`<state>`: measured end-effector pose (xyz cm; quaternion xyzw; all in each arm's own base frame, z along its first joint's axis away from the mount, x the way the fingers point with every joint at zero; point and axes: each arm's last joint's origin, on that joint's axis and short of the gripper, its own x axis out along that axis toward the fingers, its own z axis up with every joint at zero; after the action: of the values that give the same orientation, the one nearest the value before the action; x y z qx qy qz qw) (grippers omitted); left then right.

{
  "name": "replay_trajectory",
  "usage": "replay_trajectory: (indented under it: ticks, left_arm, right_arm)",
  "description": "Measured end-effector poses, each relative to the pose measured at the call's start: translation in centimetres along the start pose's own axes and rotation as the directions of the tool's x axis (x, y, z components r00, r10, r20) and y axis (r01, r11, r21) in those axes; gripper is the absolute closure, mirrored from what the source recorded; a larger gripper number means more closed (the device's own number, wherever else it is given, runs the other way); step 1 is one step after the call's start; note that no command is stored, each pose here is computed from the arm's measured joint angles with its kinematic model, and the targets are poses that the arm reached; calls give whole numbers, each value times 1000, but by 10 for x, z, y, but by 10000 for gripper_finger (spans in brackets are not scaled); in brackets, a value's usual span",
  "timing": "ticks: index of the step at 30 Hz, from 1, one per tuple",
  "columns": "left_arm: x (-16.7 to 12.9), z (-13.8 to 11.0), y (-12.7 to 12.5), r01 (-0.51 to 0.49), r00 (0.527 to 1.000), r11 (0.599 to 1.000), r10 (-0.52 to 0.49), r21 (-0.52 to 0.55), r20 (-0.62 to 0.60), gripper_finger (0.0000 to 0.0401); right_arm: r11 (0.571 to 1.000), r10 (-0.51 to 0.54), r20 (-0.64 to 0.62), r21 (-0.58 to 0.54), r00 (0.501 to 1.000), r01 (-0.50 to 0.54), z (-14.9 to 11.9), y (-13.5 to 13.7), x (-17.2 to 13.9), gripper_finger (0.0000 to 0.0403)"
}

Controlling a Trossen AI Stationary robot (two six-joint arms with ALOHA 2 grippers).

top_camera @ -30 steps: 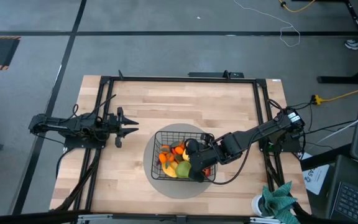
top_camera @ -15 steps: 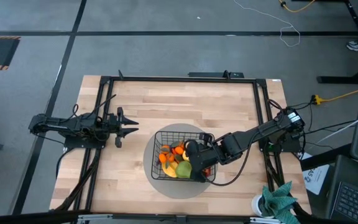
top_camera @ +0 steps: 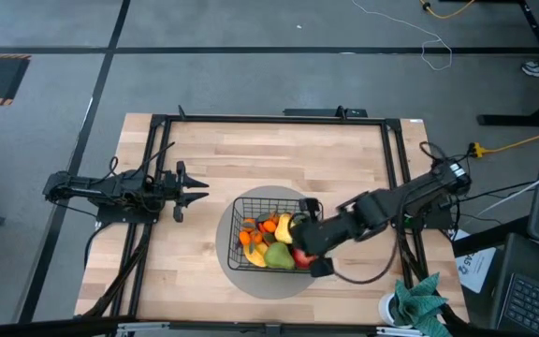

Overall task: Build produce basket
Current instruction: Return to home position

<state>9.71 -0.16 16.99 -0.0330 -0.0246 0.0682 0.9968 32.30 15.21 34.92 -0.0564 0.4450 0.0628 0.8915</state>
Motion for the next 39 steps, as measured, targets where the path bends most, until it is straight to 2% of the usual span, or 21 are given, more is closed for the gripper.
replay_trajectory:
  ticks: [4,8,10,12,16,18,25,30,33,39]
  left_arm:
    - [0,0,0,0,1000,1000,0,0,0,291]
    - [0,0,0,0,1000,1000,0,0,0,291]
    - [0,0,0,0,1000,1000,0,0,0,291]
    - [0,0,0,0,1000,1000,0,0,0,291]
    - [0,0,0,0,1000,1000,0,0,0,291]
    - [0,0,0,0,1000,1000,0,0,0,291]
    - [0,0,0,0,1000,1000,0,0,0,291]
    - [0,0,0,0,1000,1000,0,0,0,291]
    - [0,0,0,0,1000,1000,0,0,0,291]
    - [0,0,0,0,1000,1000,0,0,0,291]
  right_arm:
    - [999,35,67,-34,997,-32,1,-11,-30,299]
    - [999,38,150,-17,988,-36,-1,-22,-58,299]
    - [999,52,184,-24,981,-49,-7,-26,-64,299]
    - [993,117,232,-58,966,-107,-17,-28,-64,299]
    - [966,256,331,-128,908,-226,-53,-33,-46,299]
    - [959,282,379,-122,881,-255,-75,-39,-36,299]
    - [963,223,571,-4,790,-269,-147,-65,-25,299]
    - [963,206,697,-19,687,-269,-189,-70,-16,299]
    - [961,206,737,-29,644,-274,-211,-70,-7,299]
    - [964,190,778,-31,599,-264,-243,-71,8,299]
